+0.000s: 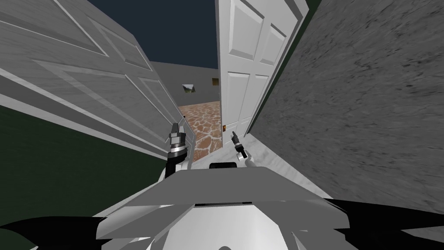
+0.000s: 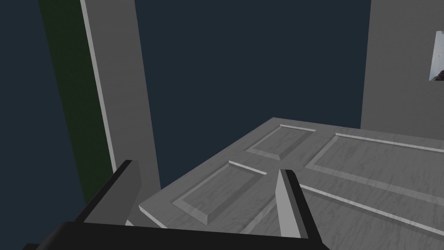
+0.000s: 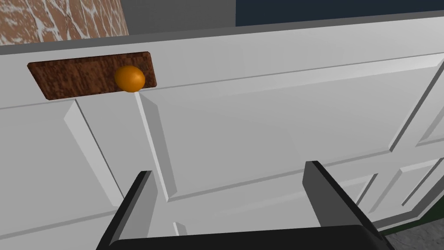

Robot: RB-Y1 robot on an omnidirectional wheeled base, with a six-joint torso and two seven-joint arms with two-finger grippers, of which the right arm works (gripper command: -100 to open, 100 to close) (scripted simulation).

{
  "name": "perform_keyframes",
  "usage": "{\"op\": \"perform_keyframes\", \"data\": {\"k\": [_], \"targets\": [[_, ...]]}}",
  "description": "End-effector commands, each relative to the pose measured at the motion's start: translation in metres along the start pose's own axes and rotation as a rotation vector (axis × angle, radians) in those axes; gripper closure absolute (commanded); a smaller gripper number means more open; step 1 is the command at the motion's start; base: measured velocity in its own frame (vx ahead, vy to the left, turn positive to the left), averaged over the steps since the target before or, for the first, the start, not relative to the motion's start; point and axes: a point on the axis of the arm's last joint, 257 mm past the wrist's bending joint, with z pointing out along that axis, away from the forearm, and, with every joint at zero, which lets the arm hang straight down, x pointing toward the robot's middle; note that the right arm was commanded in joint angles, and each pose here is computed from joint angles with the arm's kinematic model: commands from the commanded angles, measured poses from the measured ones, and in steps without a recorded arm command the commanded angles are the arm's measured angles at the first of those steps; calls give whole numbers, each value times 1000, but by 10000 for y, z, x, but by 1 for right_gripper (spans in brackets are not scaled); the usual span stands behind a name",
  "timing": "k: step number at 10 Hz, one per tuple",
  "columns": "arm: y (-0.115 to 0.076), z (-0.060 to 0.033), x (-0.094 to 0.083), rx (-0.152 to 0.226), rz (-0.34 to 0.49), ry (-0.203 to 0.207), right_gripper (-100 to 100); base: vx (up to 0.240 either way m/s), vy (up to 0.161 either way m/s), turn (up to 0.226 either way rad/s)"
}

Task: Push the door open

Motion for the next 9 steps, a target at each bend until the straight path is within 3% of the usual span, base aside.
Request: {"op": "perform_keyframes", "data": {"k": [1, 9], "targets": [[-115, -34, 16, 26, 0, 6, -100, 41, -31, 67], [-470, -100, 73, 111, -3, 33, -100, 52, -26, 56]]}}
